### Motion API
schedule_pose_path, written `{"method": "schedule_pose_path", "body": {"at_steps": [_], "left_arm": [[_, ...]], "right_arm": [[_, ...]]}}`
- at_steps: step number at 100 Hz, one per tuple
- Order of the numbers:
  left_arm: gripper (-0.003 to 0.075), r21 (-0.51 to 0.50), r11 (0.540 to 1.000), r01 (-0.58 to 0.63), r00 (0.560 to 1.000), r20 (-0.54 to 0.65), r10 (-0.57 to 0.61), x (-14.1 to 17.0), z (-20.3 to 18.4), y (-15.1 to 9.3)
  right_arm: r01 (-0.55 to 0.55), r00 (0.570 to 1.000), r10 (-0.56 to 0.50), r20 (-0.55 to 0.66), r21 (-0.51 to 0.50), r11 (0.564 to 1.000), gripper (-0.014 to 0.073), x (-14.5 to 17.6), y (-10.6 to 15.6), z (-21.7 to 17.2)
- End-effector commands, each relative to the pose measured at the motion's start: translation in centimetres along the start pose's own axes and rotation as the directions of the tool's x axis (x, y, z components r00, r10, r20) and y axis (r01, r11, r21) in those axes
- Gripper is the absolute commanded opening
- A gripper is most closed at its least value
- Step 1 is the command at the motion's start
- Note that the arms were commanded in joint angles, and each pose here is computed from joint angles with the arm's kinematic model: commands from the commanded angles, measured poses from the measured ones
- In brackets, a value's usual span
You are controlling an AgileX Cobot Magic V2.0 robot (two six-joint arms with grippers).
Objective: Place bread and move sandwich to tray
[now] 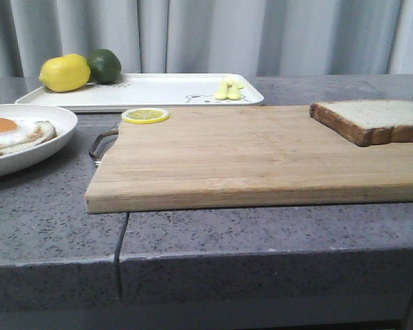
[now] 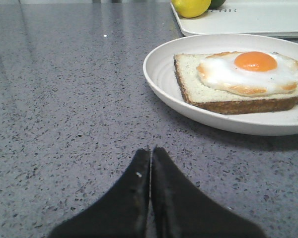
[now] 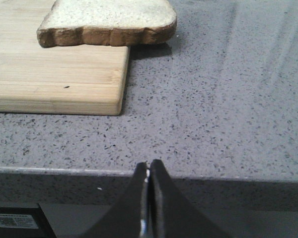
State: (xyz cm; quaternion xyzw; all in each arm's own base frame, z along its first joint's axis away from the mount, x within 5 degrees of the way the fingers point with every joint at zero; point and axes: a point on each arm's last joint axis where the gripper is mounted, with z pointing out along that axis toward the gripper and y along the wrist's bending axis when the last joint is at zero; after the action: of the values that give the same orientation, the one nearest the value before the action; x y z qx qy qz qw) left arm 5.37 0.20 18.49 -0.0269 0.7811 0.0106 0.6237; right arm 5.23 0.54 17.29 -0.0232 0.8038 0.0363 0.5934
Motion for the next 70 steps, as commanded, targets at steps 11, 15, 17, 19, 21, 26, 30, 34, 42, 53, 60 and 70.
{"method": "schedule_pose_path", "body": {"at_steps": [11,15,17,19,21,26,30,34,42,53,60,70], "left_arm": [[-0.0020,-0.002,1.000,0.015,0.997,0.080,-0.015,-0.2,-0.1,0.0],[-0.0020,-0.002,1.000,0.015,0.997,0.080,-0.015,-0.2,-0.1,0.0],[-0.0020,-0.002,1.000,0.015,0.997,0.080,-0.015,-0.2,-0.1,0.0],[-0.0020,-0.002,1.000,0.015,0.997,0.080,-0.015,-0.2,-0.1,0.0],[-0.0020,-0.002,1.000,0.015,0.997,0.080,-0.015,-0.2,-0.1,0.0],[-0.0020,-0.002,1.000,0.015,0.997,0.080,-0.015,-0.2,-0.1,0.0],[-0.0020,-0.003,1.000,0.014,0.997,0.080,-0.014,-0.2,-0.1,0.0],[-0.0020,-0.004,1.000,0.009,0.997,0.080,-0.009,-0.2,-0.1,0.0],[-0.0020,-0.005,1.000,0.009,0.997,0.082,-0.008,-0.2,-0.1,0.0],[-0.0020,-0.012,1.000,-0.011,0.995,0.104,0.013,-0.4,-0.1,0.1],[-0.0020,-0.014,1.000,-0.013,0.991,0.136,0.015,-0.7,-0.1,0.1],[-0.0020,-0.017,1.000,-0.013,0.977,0.211,0.016,-1.4,-0.2,0.1]], "right_arm": [[0.001,0.999,-0.002,0.053,0.006,1.000,-0.0059,-0.2,0.0,0.0],[0.001,0.999,-0.002,0.053,0.006,1.000,-0.0059,-0.2,0.0,0.0],[0.001,0.999,-0.002,0.053,0.006,1.000,-0.0059,-0.2,0.0,0.0],[0.001,0.999,-0.002,0.053,0.006,1.000,-0.0059,-0.2,0.0,0.0],[0.001,0.999,-0.002,0.053,0.006,1.000,-0.0059,-0.2,0.0,0.0],[0.001,0.999,-0.002,0.053,0.006,1.000,-0.0059,-0.2,0.0,0.0],[0.001,0.999,-0.002,0.053,0.006,1.000,-0.0059,-0.2,0.0,0.0],[0.001,0.999,-0.002,0.053,0.006,1.000,-0.0059,-0.2,0.0,0.0],[0.001,0.999,-0.002,0.053,0.006,1.000,-0.0059,-0.2,0.0,0.0],[0.001,0.999,-0.002,0.053,0.006,1.000,-0.0059,-0.2,0.0,0.0],[0.001,0.999,-0.002,0.053,0.006,1.000,-0.0059,-0.2,0.0,0.0],[0.001,0.998,-0.002,0.062,0.006,1.000,-0.0059,-0.3,0.0,0.0]]}}
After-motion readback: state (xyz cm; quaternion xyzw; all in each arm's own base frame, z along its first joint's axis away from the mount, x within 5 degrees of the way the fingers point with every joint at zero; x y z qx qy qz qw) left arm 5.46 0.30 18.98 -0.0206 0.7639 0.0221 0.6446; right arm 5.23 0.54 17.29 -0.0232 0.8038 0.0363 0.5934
